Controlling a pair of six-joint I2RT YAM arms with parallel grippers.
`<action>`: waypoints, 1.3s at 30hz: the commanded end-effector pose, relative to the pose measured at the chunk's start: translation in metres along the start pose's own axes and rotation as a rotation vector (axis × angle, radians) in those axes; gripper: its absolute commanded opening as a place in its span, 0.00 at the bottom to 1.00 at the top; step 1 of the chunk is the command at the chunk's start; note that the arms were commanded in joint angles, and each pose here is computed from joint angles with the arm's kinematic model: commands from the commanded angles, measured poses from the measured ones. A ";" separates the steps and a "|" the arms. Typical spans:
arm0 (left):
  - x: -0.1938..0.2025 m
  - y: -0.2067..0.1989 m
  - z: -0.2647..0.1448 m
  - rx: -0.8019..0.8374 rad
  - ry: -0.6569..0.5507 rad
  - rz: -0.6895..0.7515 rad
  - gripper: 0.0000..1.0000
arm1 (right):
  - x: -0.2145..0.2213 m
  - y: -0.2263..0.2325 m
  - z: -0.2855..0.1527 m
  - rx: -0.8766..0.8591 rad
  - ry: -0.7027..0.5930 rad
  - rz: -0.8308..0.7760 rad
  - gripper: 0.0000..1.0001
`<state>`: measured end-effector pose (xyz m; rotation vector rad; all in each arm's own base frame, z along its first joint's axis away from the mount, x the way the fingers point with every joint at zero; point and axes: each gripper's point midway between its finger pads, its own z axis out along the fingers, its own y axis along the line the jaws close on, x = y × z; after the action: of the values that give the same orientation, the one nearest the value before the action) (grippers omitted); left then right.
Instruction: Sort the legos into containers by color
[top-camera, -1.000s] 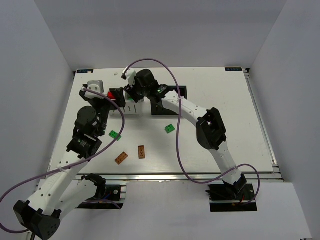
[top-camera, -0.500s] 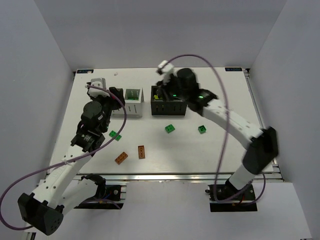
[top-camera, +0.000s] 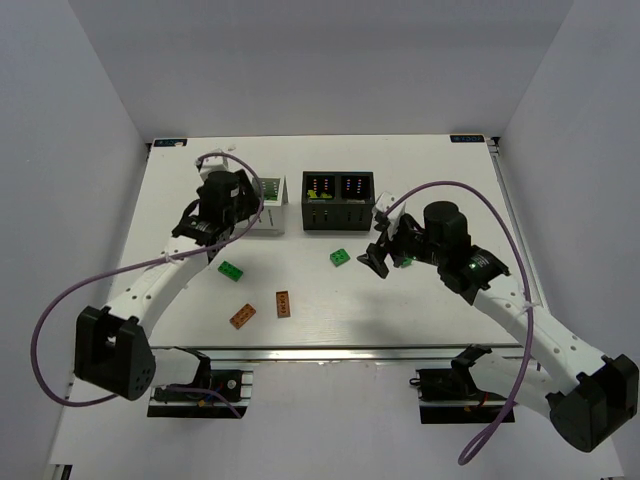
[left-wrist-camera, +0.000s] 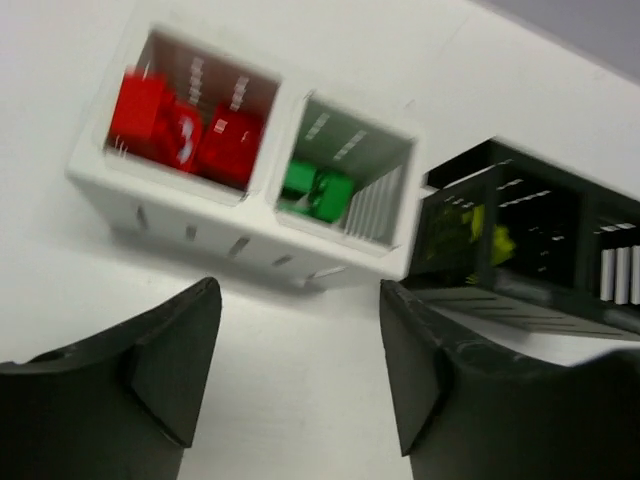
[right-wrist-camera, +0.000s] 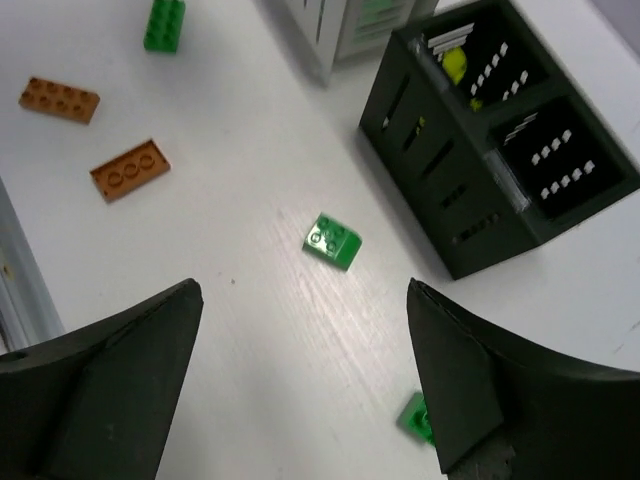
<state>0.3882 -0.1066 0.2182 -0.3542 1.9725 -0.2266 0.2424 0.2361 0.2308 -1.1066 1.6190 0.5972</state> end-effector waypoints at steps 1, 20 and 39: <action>0.043 0.039 -0.003 -0.192 0.155 -0.074 0.78 | -0.004 -0.004 -0.002 0.009 0.007 -0.016 0.89; 0.138 0.104 -0.020 -0.382 0.356 -0.157 0.70 | -0.006 -0.033 -0.010 0.190 -0.014 -0.022 0.68; 0.169 0.144 0.010 -0.515 0.468 -0.136 0.69 | -0.015 -0.030 -0.016 0.185 -0.052 -0.031 0.74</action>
<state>0.2979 -0.0325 0.0155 -0.8212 2.4993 0.1643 0.2608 0.2150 0.2377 -1.0009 1.6356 0.4391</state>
